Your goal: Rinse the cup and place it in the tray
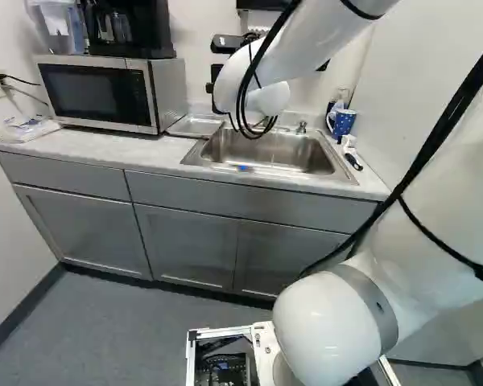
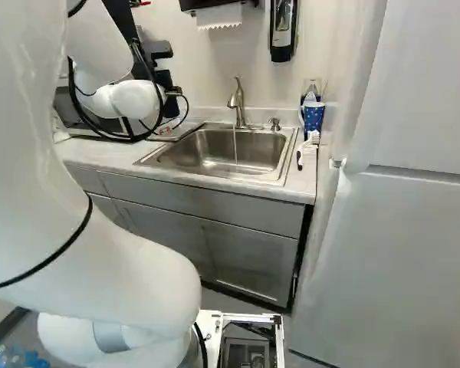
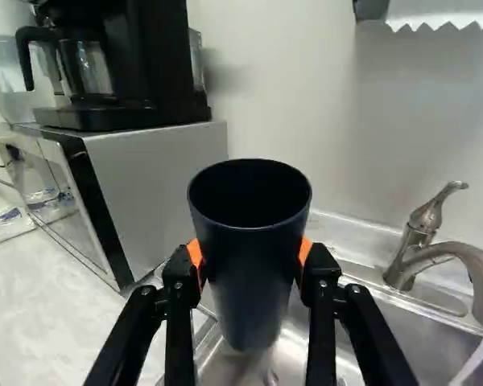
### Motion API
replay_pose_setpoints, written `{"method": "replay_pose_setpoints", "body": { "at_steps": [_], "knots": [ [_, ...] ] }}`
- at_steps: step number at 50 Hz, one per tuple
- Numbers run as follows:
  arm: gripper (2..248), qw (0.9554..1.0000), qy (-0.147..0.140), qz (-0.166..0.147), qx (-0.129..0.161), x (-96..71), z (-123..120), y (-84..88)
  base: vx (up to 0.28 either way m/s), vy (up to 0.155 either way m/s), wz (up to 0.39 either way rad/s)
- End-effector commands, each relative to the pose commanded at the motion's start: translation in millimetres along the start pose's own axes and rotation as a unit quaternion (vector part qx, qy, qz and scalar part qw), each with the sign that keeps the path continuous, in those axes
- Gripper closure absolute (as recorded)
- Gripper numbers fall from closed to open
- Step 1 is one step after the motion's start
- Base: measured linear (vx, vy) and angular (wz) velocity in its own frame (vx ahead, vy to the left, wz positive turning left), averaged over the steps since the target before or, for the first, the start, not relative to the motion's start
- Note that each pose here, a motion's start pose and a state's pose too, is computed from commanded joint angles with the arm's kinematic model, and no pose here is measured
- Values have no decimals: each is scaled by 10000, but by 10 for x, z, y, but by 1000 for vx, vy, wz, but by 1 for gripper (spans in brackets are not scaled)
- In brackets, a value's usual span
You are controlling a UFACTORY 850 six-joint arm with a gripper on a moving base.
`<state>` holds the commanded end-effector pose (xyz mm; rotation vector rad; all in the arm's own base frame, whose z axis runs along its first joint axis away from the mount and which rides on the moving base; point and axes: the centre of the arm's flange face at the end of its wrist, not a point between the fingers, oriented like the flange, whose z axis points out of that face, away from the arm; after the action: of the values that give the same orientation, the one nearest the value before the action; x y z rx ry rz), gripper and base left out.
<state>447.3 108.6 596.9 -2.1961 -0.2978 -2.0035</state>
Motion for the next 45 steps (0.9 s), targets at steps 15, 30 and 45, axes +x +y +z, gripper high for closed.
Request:
{"method": "replay_pose_setpoints", "body": {
  "at_steps": [15, 30, 45],
  "knots": [
    [125, 9997, -155, 25, -204, -167, -51, 186, 0, 0, 0],
    [125, 9988, -277, 54, -401, -328, -81, 362, 0, 0, 0],
    [125, 9981, -162, 73, -592, -444, -104, 532, 0, 0, 0]
  ]
}}
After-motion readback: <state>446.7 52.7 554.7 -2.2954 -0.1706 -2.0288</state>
